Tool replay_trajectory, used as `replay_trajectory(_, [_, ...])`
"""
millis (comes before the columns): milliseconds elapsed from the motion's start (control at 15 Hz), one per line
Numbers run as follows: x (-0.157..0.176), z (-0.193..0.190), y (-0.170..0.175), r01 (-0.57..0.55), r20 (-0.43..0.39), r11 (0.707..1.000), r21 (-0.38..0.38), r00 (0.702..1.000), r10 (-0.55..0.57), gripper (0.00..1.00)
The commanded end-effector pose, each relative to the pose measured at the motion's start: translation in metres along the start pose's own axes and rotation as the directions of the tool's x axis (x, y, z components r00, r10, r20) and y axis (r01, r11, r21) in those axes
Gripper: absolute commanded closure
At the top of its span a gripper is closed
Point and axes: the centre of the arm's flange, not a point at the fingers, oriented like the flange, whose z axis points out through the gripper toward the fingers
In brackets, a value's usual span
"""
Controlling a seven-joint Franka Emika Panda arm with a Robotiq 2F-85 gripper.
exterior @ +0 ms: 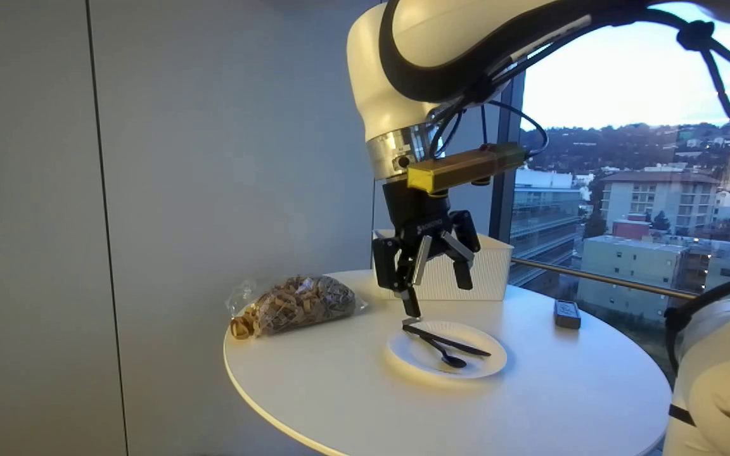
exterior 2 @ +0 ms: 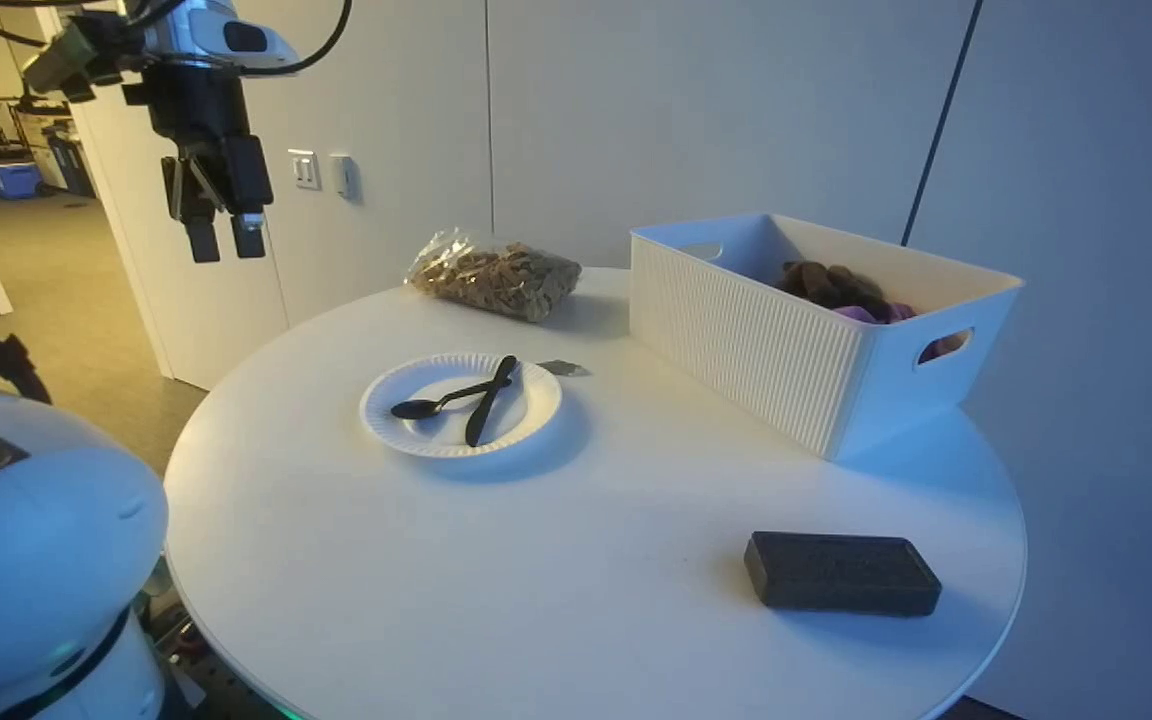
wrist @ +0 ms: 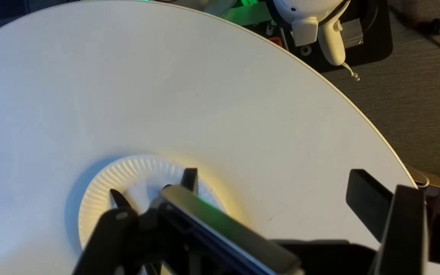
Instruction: Put the white plate in the basket
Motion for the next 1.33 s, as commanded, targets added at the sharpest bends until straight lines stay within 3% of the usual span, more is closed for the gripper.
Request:
replay_trajectory(0, [0.0,0.0,0.0,0.0,0.0,1.0,0.0,1.0,0.0,0.0])
replay_trajectory(800, [-0.001,0.0,0.003,-0.006,-0.005,1.0,0.011,1.0,0.006,0.0])
replay_trajectory(1133, [-0.005,-0.001,0.047,-0.135,-0.007,0.972,0.193,0.99,0.139,0.0])
replay_trajectory(1267, [-0.014,0.028,0.067,-0.193,0.027,0.944,0.268,0.981,0.193,0.0])
